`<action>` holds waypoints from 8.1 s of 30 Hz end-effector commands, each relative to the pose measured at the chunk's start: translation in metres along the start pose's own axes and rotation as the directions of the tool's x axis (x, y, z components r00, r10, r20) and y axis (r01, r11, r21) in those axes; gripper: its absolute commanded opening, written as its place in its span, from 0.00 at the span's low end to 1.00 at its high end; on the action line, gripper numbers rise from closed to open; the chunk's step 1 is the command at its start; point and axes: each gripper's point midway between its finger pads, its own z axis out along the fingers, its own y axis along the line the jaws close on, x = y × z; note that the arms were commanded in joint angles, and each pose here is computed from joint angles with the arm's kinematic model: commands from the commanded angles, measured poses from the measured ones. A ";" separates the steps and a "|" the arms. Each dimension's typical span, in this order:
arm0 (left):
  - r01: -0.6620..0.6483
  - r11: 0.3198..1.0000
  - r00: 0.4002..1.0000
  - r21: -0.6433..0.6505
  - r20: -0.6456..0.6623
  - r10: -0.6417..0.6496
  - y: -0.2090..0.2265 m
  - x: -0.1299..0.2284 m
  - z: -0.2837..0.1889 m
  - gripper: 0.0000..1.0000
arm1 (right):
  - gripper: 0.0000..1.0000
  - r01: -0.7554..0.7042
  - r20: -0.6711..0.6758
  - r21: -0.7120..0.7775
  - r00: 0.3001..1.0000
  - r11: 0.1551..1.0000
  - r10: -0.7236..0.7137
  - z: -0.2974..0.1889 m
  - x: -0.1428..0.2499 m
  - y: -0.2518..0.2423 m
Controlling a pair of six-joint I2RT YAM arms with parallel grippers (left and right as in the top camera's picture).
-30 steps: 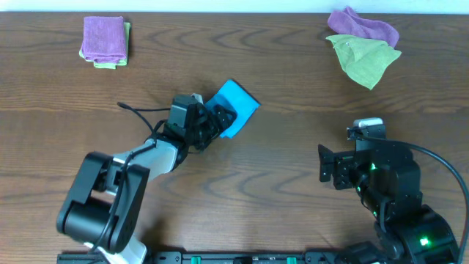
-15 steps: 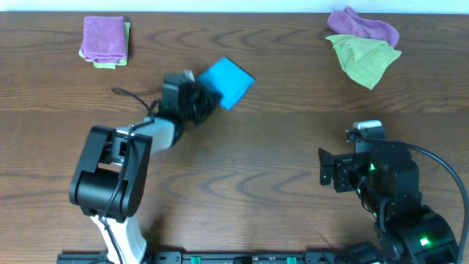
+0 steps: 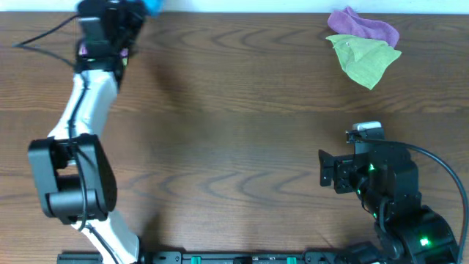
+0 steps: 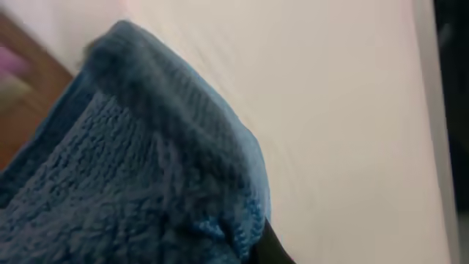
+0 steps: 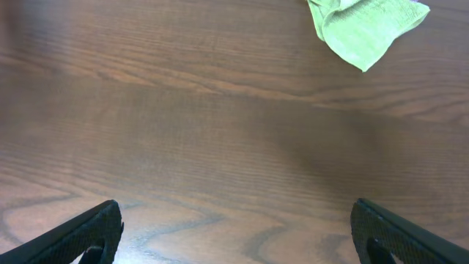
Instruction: Fold the cloth
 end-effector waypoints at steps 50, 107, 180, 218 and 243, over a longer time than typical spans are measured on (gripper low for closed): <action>-0.330 0.914 0.943 -0.234 -0.039 0.331 0.162 -0.038 0.022 0.06 | 0.99 -0.116 0.038 -0.012 0.992 0.993 0.117 -0.002 -0.011 0.001; -0.100 0.994 0.927 -0.050 -0.366 0.075 0.030 0.008 -0.104 0.96 | 0.99 -0.112 0.010 -0.014 0.994 0.994 0.112 0.008 -0.011 0.003; -0.659 0.630 0.649 -0.411 0.114 0.752 0.099 0.106 -0.349 0.95 | 0.99 -0.112 0.010 -0.014 0.994 0.994 0.112 0.008 -0.011 0.003; -0.576 0.694 0.751 -0.432 0.056 0.658 0.175 0.144 -0.321 0.95 | 0.99 -0.112 0.010 -0.014 0.994 0.994 0.112 0.008 -0.011 0.003; -0.576 0.694 0.751 -0.432 0.056 0.658 0.175 0.144 -0.321 0.95 | 0.99 -0.126 0.231 0.301 0.971 0.945 0.056 -0.010 -0.008 -0.085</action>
